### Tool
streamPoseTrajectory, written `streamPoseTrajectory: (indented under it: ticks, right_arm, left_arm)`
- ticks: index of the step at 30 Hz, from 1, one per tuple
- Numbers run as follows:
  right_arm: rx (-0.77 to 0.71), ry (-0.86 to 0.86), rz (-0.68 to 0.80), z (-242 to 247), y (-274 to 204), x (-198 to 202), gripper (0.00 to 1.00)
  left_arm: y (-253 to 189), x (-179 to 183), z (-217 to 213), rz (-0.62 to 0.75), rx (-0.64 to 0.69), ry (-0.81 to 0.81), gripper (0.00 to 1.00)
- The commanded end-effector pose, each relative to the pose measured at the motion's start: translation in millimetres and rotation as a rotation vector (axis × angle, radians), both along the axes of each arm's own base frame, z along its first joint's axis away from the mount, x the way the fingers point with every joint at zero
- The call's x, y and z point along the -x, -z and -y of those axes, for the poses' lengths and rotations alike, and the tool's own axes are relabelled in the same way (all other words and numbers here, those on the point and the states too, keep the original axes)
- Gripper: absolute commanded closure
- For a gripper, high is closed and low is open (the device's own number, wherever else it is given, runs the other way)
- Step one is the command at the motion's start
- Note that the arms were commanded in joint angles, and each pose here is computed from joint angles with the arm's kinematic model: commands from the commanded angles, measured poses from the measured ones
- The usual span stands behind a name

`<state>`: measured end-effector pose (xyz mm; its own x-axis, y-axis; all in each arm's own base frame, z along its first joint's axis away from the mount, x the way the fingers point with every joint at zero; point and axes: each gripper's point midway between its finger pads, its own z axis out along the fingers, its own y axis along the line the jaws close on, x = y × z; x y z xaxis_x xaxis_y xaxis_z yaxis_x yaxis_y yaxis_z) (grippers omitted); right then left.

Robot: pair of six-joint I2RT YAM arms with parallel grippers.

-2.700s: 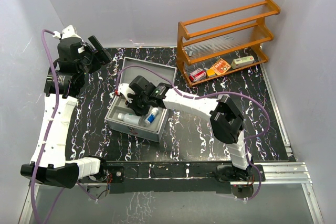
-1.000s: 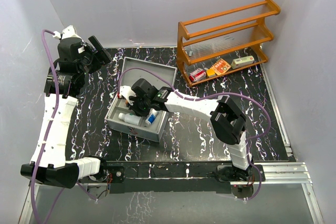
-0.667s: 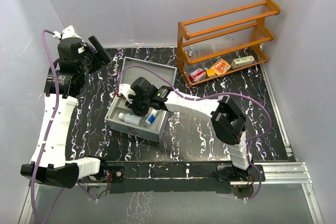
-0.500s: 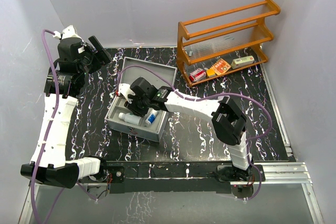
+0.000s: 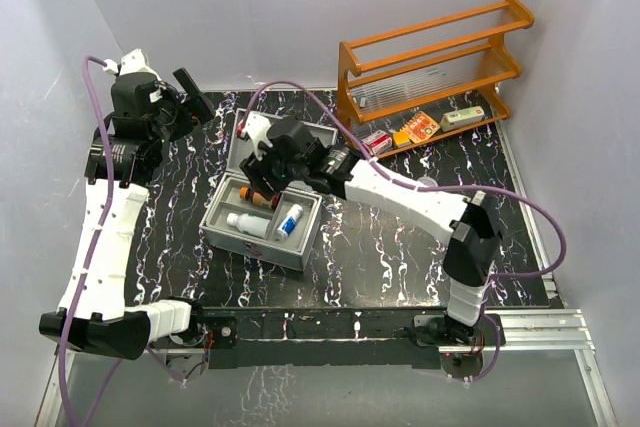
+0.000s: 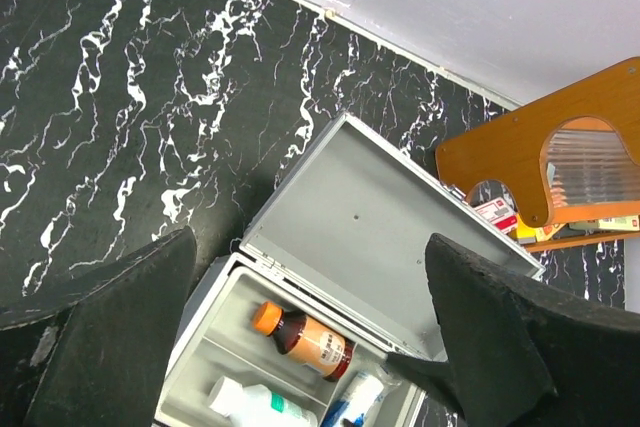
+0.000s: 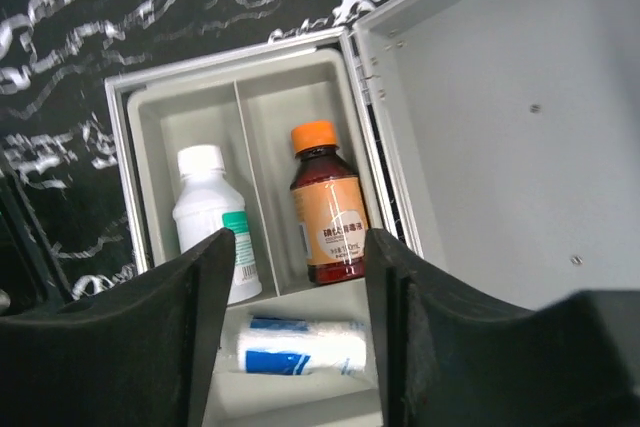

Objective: Organize the medicine kit

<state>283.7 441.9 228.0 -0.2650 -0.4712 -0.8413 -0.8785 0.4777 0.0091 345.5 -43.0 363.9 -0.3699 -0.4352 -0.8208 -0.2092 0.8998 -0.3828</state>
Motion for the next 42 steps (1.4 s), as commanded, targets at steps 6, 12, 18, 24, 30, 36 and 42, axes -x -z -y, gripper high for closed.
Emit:
streamPoseTrajectory:
  ticks: [6,12,18,24,30,36,42]
  right_arm:
    - [-0.362,0.441,0.028,72,-126,-55,0.32]
    - [-0.397,0.754,0.015,143,-122,-79,0.27]
    - [-0.354,0.861,-0.098,175,-91,-89,0.26]
    - [-0.286,0.845,-0.167,171,-62,-101,0.25]
    - [-0.248,0.852,-0.232,173,-31,-115,0.25]
    - [-0.297,0.848,-0.230,184,-19,-131,0.25]
    - [-0.338,0.664,-0.236,158,-17,-132,0.25]
  left_arm:
    - [55,23,18,-0.114,0.002,0.131,0.01]
    - [130,53,9,-0.336,0.004,0.080,0.05]
    - [179,73,-6,-0.511,-0.031,0.029,0.15]
    - [195,69,-14,-0.531,0.037,0.023,0.21]
    - [208,69,-8,-0.560,0.146,0.051,0.30]
    - [218,70,-7,-0.595,0.226,0.060,0.47]
    - [225,67,-9,-0.617,0.237,0.065,0.61]
